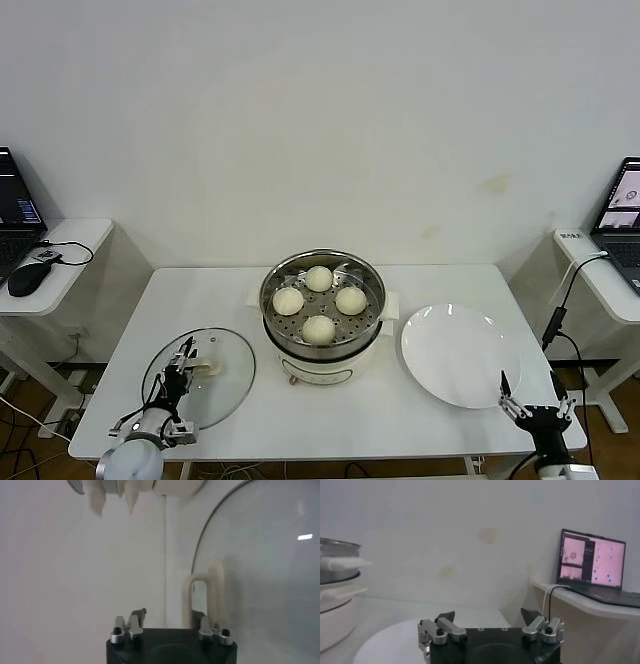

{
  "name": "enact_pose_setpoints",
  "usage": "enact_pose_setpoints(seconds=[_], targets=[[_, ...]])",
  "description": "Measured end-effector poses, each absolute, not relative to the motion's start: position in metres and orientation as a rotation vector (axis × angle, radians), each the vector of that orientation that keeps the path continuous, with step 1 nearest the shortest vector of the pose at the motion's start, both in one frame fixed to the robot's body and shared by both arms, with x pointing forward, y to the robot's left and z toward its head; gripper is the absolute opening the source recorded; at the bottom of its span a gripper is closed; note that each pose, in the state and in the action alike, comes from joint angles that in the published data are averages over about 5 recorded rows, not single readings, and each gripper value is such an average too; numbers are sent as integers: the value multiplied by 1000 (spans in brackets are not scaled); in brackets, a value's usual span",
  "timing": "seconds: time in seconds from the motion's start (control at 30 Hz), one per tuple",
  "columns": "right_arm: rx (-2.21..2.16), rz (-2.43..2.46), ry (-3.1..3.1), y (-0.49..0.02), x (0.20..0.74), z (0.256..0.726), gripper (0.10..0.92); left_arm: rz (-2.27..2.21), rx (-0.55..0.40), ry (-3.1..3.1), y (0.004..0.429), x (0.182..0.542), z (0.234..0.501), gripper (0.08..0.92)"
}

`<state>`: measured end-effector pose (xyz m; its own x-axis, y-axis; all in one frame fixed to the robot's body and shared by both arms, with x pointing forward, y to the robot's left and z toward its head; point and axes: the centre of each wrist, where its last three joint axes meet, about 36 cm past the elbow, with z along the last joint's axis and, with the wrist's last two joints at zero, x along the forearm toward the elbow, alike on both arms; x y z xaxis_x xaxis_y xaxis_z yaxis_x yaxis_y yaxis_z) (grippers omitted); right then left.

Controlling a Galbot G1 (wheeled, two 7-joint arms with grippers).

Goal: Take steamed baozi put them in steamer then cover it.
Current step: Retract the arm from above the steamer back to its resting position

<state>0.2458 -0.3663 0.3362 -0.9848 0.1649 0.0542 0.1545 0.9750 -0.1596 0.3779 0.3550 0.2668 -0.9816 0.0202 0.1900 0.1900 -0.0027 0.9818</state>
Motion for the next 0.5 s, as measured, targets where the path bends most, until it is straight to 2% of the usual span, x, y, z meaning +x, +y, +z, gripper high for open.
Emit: enact_pose_setpoints(seconds=[0.3, 0.5], targets=[[-246, 233, -3058, -364, 247, 335, 823, -2113, -195, -2151, 359, 375, 263, 177], [-228, 235, -3057, -361, 247, 336, 823, -2130, -143, -2170, 366, 373, 271, 143]])
